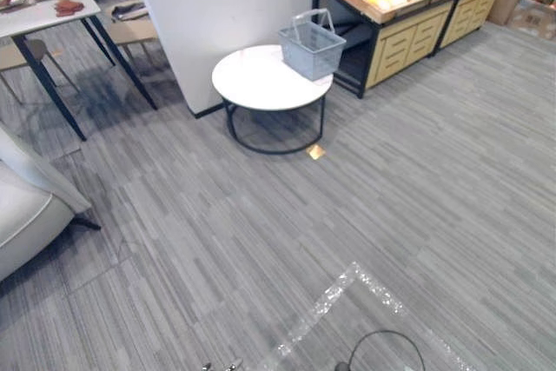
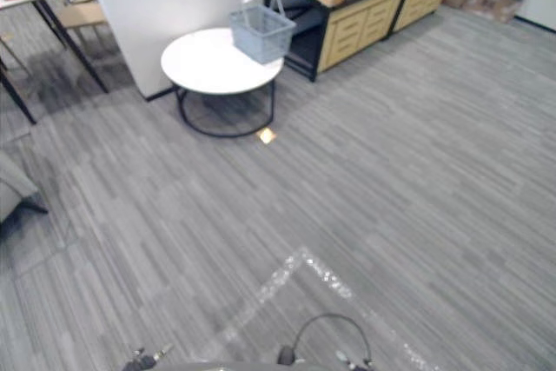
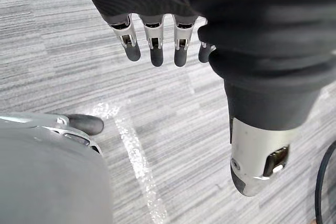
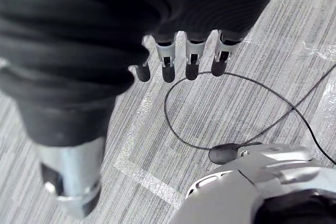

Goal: Pick vegetable in the basket

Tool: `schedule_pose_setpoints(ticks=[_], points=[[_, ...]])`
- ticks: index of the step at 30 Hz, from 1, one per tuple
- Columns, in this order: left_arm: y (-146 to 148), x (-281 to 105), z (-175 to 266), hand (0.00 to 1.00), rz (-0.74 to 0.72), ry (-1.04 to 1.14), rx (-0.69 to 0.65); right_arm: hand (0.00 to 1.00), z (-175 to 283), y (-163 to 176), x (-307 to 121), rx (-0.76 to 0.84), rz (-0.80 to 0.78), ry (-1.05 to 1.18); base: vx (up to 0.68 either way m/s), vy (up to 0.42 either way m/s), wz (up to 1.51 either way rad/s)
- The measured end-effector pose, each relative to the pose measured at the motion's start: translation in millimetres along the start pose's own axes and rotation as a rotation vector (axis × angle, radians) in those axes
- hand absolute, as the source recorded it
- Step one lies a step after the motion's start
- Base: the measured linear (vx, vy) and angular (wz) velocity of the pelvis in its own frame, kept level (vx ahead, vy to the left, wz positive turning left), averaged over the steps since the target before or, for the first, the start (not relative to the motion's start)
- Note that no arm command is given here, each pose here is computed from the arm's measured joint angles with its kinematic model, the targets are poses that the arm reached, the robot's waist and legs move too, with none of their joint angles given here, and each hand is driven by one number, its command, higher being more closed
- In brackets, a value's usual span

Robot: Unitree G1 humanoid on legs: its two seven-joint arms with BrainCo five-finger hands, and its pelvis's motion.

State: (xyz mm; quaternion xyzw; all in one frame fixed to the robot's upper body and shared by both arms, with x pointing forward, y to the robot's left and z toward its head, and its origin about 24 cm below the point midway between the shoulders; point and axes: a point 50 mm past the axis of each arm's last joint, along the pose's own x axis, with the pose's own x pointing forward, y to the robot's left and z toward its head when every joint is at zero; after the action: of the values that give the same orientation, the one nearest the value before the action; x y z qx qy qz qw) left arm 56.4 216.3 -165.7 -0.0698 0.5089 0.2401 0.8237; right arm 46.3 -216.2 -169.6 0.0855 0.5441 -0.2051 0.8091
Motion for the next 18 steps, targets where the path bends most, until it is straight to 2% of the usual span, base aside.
schedule_pose_setpoints(ticks=[4, 7, 11, 18], points=[[-3.6, 3.1, 10.5, 0.0, -0.006, -0.021, -0.054, 0.0, 12.8, 5.4, 2.9, 0.01, 0.013, -0.034, 0.0, -0.055, -0.1], [4.3, 4.1, 12.4, 0.0, 0.019, -0.018, -0.106, 0.0, 14.4, 12.7, 3.3, 0.008, 0.034, -0.038, 0.01, -0.157, -0.12], [4.8, 3.3, 13.4, 0.0, 0.029, -0.027, -0.195, 0.0, 21.8, 12.6, 4.2, -0.05, 0.043, -0.061, 0.09, -0.147, -0.04], [-4.1, 1.6, 13.9, 0.0, -0.013, -0.042, -0.184, 0.0, 103.3, 51.0, 4.9, -0.175, 0.158, -0.326, 0.26, 0.013, -0.1]])
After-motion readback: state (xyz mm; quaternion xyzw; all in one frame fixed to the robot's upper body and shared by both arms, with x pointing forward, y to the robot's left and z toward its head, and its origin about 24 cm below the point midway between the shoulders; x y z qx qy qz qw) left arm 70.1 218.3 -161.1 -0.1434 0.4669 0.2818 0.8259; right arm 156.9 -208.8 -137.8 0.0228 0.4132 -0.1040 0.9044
